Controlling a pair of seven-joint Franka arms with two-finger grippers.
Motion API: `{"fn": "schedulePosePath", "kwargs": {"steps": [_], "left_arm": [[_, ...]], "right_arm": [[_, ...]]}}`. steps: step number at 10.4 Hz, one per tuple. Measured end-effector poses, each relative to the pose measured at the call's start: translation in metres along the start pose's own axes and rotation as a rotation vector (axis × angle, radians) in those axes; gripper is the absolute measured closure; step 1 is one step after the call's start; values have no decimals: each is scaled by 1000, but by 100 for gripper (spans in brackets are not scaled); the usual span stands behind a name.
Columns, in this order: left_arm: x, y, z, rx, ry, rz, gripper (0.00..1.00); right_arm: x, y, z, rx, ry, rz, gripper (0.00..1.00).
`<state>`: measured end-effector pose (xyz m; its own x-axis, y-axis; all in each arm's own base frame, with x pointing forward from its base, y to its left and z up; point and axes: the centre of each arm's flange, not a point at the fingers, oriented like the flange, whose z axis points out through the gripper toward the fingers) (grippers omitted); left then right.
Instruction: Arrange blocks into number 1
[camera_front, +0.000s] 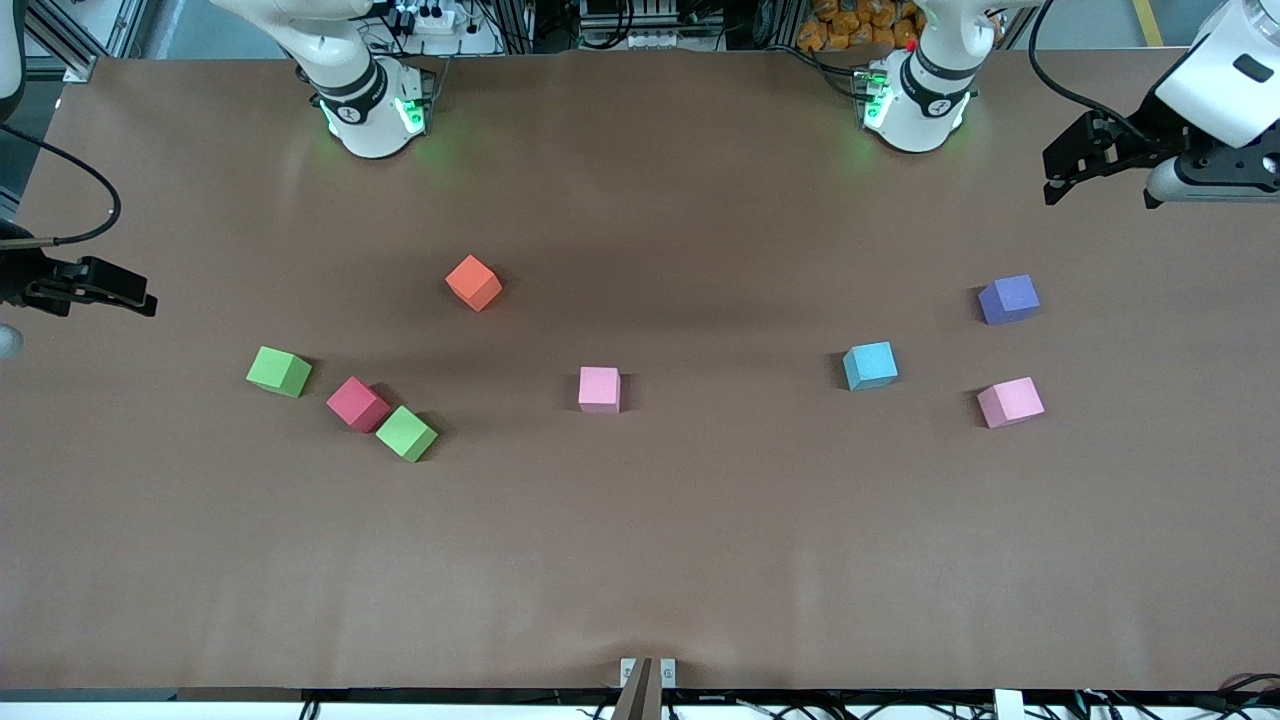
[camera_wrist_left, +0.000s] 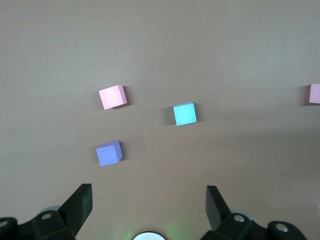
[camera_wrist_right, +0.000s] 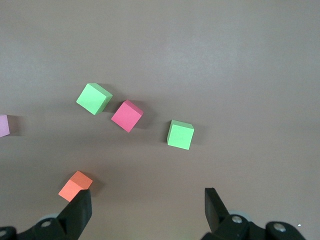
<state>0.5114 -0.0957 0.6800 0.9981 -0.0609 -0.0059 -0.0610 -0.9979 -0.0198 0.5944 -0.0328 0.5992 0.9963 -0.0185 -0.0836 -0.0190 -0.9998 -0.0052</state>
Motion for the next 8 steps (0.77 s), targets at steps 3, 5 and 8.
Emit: {"fn": "schedulePosePath", "kwargs": {"steps": [3,5,8], "left_arm": [[0,0,0,0,-1,0,0],[0,0,1,0,-3,0,0],[8,2,27,1,-67,-2,0]], "right_arm": [[0,0,0,0,0,0,0],[0,0,0,0,0,0,0],[0,-1,0,0,1,-3,0]]}}
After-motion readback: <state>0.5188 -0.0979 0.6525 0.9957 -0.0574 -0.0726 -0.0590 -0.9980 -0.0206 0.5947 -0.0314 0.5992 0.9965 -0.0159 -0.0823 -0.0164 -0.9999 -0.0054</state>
